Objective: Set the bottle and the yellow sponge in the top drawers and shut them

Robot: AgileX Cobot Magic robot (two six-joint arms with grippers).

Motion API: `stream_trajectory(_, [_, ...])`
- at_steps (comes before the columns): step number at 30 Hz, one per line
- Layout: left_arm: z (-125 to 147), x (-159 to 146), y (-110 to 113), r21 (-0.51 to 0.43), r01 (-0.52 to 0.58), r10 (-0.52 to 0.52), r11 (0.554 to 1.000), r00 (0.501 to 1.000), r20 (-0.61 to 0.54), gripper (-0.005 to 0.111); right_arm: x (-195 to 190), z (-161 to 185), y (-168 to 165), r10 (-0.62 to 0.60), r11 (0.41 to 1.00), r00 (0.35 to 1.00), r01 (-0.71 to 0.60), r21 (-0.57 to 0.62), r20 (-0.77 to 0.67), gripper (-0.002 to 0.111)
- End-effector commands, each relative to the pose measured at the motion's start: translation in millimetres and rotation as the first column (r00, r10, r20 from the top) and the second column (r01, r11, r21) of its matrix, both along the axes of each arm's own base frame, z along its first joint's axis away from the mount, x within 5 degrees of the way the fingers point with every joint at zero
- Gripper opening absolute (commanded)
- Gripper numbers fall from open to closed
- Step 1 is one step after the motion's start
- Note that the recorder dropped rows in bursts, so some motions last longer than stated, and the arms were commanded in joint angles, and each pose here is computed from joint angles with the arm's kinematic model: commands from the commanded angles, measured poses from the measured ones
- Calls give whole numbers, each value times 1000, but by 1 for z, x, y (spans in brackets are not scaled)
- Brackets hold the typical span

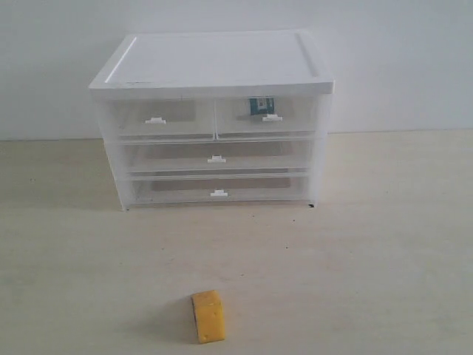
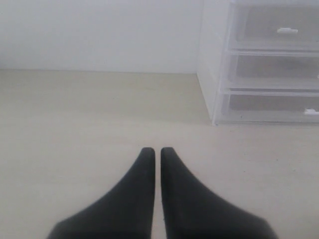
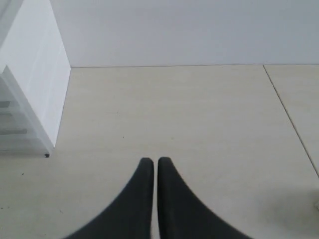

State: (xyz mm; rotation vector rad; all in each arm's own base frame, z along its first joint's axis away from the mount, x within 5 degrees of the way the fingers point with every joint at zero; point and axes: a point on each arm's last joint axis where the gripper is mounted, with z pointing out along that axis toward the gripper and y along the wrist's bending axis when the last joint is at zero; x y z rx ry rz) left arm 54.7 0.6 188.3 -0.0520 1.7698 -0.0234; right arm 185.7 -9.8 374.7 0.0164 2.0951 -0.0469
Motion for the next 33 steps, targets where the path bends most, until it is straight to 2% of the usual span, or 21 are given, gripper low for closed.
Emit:
stream_trajectory(1, [-1,0,0,-7,-1,2,1000,1000,4,4,-23,-11,1,-1,1000,1000,1,-5,30,0])
stream_trajectory(5, [-1,0,0,-7,-1,2,1000,1000,4,4,-44,-19,2,-2,1000,999,2,-4,52,0])
stream_trajectory(12, [-1,0,0,-7,-1,2,1000,1000,4,4,-66,-10,3,-1,1000,992,2,-9,125,0])
stream_trajectory(16, [-1,0,0,-7,-1,2,1000,1000,4,4,-71,-7,3,11,999,990,-4,-52,142,0])
stream_trajectory(23, [-1,0,0,-7,-1,2,1000,1000,4,4,-74,-10,4,14,999,984,-5,-49,180,0])
stream_trajectory(26, [-1,0,0,-7,-1,2,1000,1000,4,4,-86,-31,5,14,999,968,-3,-45,252,0])
stream_trajectory(33, [-1,0,0,-7,-1,2,1000,1000,4,4,-122,-81,8,10,1000,958,-8,-9,286,0])
